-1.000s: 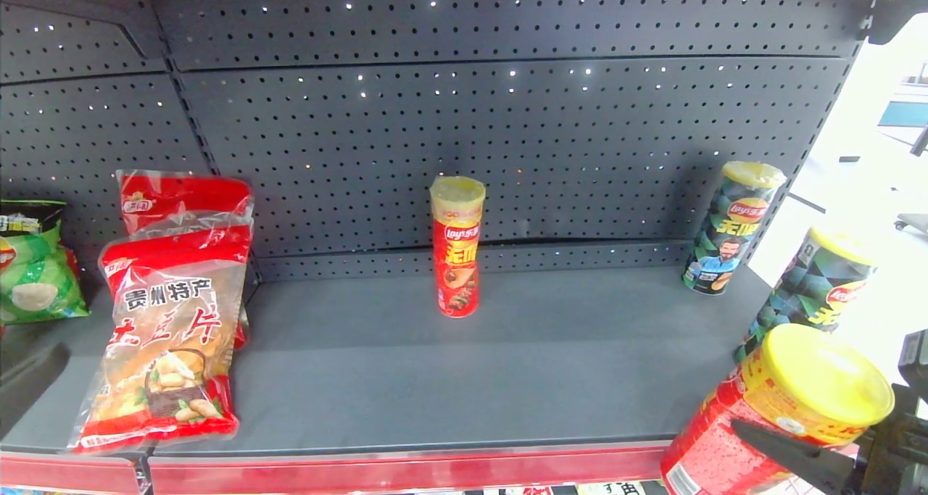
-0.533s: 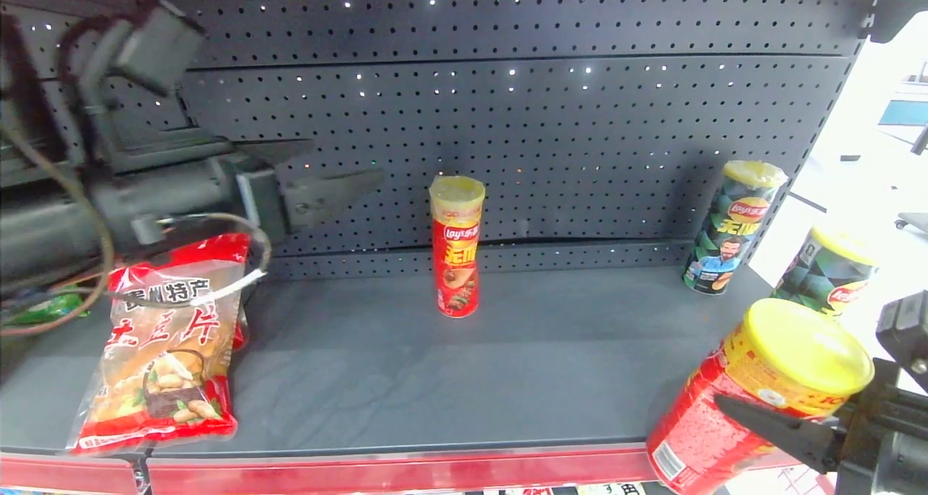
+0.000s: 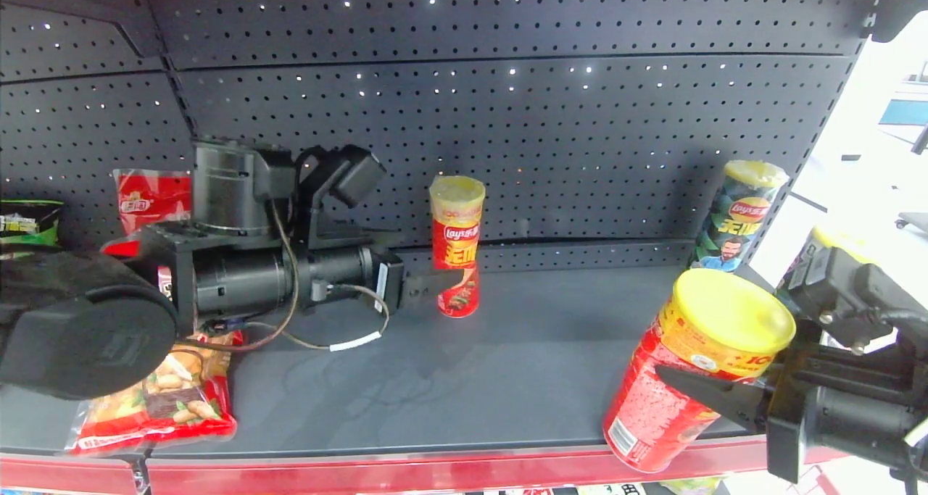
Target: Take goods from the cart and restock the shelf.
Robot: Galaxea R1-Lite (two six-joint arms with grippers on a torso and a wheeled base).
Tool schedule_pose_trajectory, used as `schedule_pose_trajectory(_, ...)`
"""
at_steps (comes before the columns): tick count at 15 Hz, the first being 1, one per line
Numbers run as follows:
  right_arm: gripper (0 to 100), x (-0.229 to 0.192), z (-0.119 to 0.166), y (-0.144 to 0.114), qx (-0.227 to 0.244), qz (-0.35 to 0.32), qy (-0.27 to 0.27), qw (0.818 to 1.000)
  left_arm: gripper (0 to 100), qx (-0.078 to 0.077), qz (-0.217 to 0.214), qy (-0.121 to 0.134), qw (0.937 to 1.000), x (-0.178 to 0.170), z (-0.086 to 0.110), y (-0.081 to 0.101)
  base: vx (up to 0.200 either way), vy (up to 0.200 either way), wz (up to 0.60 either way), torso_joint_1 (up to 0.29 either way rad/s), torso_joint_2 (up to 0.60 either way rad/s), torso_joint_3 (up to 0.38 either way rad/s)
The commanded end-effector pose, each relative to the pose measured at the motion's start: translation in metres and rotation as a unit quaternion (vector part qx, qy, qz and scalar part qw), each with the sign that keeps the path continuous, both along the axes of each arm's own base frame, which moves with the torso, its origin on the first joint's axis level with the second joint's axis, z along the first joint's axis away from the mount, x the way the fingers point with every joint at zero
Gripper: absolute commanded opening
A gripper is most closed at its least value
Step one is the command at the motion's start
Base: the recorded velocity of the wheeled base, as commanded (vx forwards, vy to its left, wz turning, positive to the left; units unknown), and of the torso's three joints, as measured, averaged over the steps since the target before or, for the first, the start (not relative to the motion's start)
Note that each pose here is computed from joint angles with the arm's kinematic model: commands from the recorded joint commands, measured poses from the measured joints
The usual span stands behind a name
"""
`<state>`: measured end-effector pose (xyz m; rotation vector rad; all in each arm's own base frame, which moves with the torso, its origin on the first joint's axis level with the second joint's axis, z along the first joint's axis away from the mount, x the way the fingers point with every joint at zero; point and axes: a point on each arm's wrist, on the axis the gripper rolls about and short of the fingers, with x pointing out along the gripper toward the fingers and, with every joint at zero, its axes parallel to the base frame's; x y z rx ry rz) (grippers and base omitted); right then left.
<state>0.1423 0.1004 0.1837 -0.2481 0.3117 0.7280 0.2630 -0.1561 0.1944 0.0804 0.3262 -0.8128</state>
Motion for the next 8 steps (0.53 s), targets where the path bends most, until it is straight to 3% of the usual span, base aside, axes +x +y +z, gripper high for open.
schedule_pose_trajectory(1,0,0.001,0.0,0.001,-0.001,0.001,0.001,1.0,100,0.015,0.01,0.027,0.9995,-0.002,-0.019,0.007,0.0,0.0,0.0,0.0,0.0,0.0)
schedule_pose_trajectory(6,0,0.001,0.003,0.0,0.003,-0.001,-0.004,1.0,100,0.015,0.016,0.023,0.9995,0.028,-0.023,-0.007,0.0,0.0,0.0,0.0,0.0,0.0)
schedule_pose_trajectory(8,0,0.001,0.003,0.0,0.004,-0.001,-0.004,1.0,100,0.021,0.013,0.032,0.9992,0.034,-0.032,-0.014,0.0,0.0,0.0,0.0,0.0,0.0)
